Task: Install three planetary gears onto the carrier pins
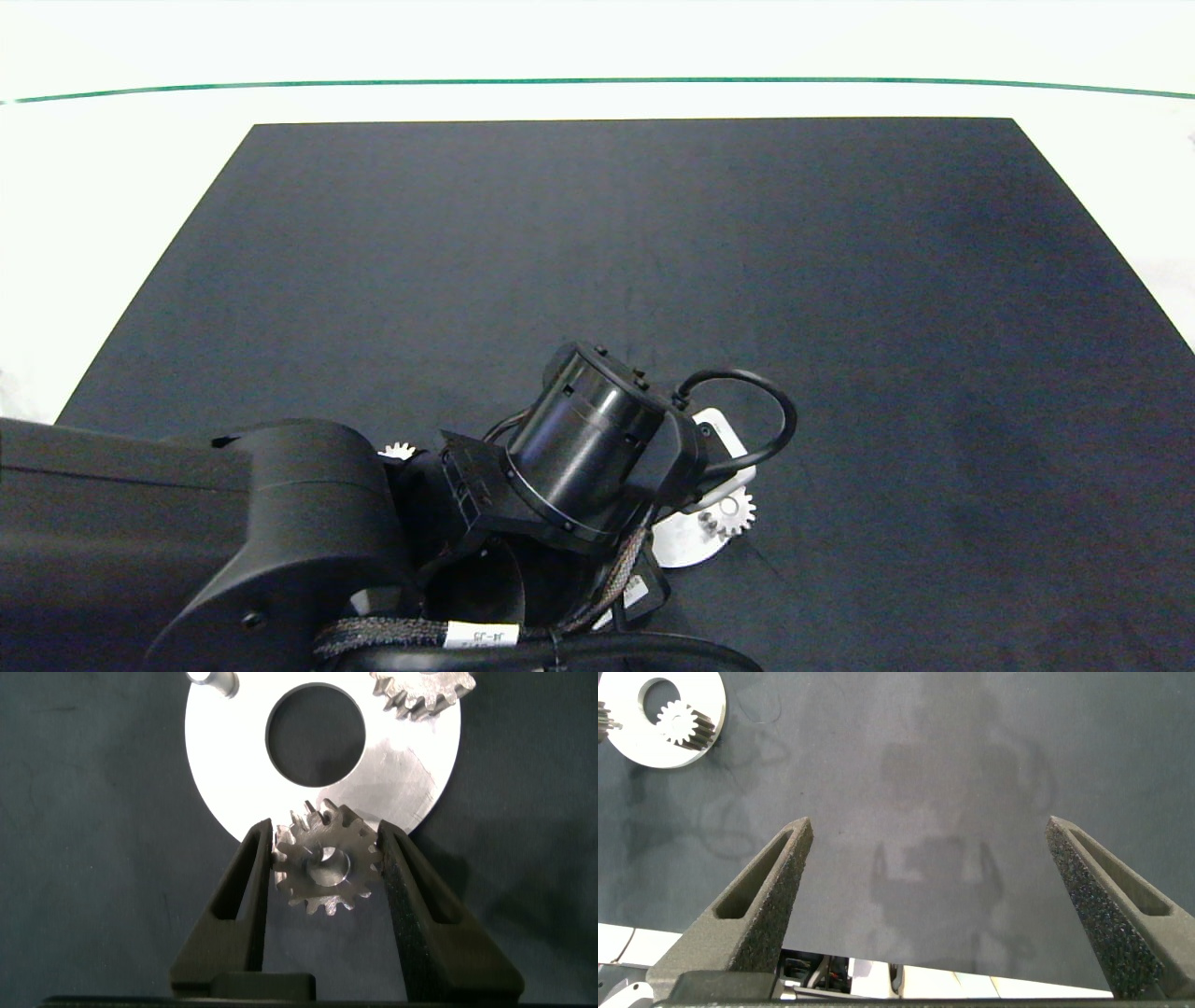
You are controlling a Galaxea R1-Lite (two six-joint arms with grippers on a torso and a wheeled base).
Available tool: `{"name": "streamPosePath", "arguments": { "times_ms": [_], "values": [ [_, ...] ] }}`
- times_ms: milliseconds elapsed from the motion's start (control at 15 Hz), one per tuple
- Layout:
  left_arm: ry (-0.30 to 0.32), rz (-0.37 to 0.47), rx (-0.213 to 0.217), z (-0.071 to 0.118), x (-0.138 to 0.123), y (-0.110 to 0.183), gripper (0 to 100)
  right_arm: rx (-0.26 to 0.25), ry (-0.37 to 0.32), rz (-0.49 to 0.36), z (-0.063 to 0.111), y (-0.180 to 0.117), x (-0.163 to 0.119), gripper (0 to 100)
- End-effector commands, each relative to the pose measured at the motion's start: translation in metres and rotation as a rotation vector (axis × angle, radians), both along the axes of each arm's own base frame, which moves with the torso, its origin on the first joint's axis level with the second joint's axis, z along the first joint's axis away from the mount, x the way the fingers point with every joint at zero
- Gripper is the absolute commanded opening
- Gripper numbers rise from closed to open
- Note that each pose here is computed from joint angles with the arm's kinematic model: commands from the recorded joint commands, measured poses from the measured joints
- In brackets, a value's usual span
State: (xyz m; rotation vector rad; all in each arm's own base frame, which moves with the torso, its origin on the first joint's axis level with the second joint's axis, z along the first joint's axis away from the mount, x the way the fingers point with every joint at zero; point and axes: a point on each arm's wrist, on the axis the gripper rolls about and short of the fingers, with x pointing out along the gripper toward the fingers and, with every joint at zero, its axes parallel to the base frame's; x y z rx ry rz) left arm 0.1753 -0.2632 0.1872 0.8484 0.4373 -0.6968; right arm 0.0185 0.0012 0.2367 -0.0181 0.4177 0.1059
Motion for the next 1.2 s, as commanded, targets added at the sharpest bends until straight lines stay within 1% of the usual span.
{"name": "streamPosePath", "arguments": {
  "times_ms": [67, 400, 867, 933, 1200],
  "values": [
    [-0.005, 0.009, 0.003, 0.001, 0.003, 0.003, 22, -0.003, 0.005, -0.001, -0.002, 0.000, -0.001, 100],
    [-0.011, 0.028, 0.012, 0.001, 0.010, 0.007, 22, -0.003, 0.005, -0.001, -0.002, -0.001, -0.001, 100],
    [0.012, 0.021, 0.046, -0.011, 0.008, 0.005, 22, -0.001, 0.001, -0.001, -0.002, -0.001, -0.002, 100],
    [0.013, 0.019, 0.047, -0.011, 0.008, 0.005, 100, -0.001, 0.001, -0.002, -0.002, -0.001, -0.002, 100],
    [0.007, 0.027, 0.032, -0.007, 0.009, 0.006, 100, -0.001, 0.001, -0.002, -0.002, -0.001, -0.002, 100]
  ]
}}
